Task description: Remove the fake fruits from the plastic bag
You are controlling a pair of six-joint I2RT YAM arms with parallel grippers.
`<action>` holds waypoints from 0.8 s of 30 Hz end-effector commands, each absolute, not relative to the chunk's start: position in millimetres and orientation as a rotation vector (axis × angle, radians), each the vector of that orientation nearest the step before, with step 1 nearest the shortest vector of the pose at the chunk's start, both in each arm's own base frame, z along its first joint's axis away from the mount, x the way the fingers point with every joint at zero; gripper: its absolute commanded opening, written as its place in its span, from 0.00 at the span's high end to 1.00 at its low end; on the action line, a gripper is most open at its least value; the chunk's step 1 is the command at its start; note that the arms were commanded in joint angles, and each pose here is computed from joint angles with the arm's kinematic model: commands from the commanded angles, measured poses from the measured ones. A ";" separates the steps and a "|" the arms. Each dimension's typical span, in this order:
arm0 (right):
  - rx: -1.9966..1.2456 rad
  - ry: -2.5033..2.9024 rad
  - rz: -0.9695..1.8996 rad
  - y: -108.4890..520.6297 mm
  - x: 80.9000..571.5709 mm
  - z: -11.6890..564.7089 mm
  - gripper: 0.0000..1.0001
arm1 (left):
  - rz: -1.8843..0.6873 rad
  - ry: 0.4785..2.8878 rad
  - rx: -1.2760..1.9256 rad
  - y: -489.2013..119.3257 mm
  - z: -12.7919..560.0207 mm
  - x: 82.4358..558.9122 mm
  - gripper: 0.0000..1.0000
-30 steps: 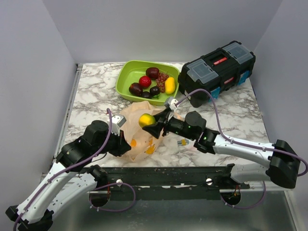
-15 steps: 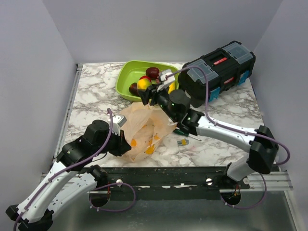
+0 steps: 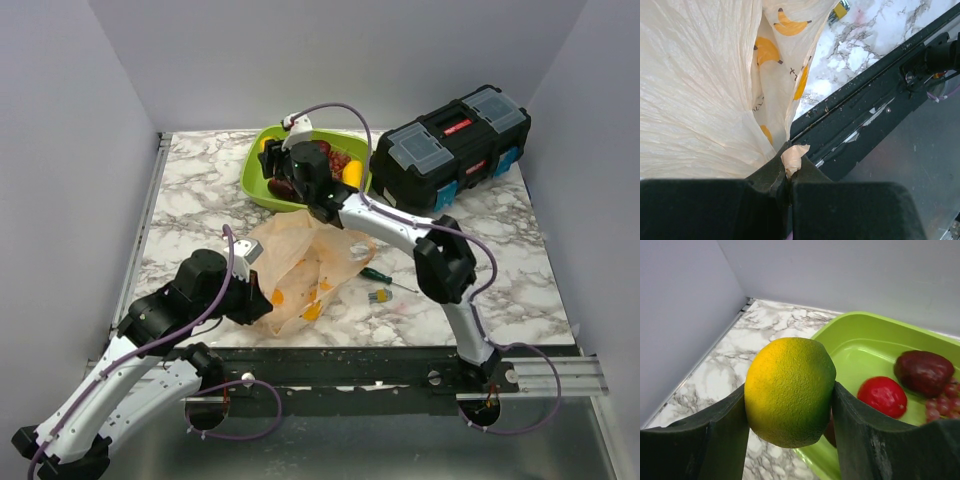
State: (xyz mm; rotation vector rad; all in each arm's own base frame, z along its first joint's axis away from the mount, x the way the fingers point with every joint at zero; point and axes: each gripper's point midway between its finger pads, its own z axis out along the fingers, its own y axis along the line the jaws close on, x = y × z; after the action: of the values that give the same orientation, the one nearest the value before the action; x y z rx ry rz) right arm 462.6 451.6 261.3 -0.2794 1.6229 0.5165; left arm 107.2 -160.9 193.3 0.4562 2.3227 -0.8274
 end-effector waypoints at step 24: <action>-0.242 1.770 0.516 478.6 571.7 121.7 0.54 | -0.837 2.278 0.470 -157.9 198.6 103.3 1.00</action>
State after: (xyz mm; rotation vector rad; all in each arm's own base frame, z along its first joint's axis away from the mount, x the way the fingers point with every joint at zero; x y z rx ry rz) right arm 567.3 479.8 133.7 -0.2253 1.7616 0.5360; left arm 105.0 -159.1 198.8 0.4563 2.2877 -0.8405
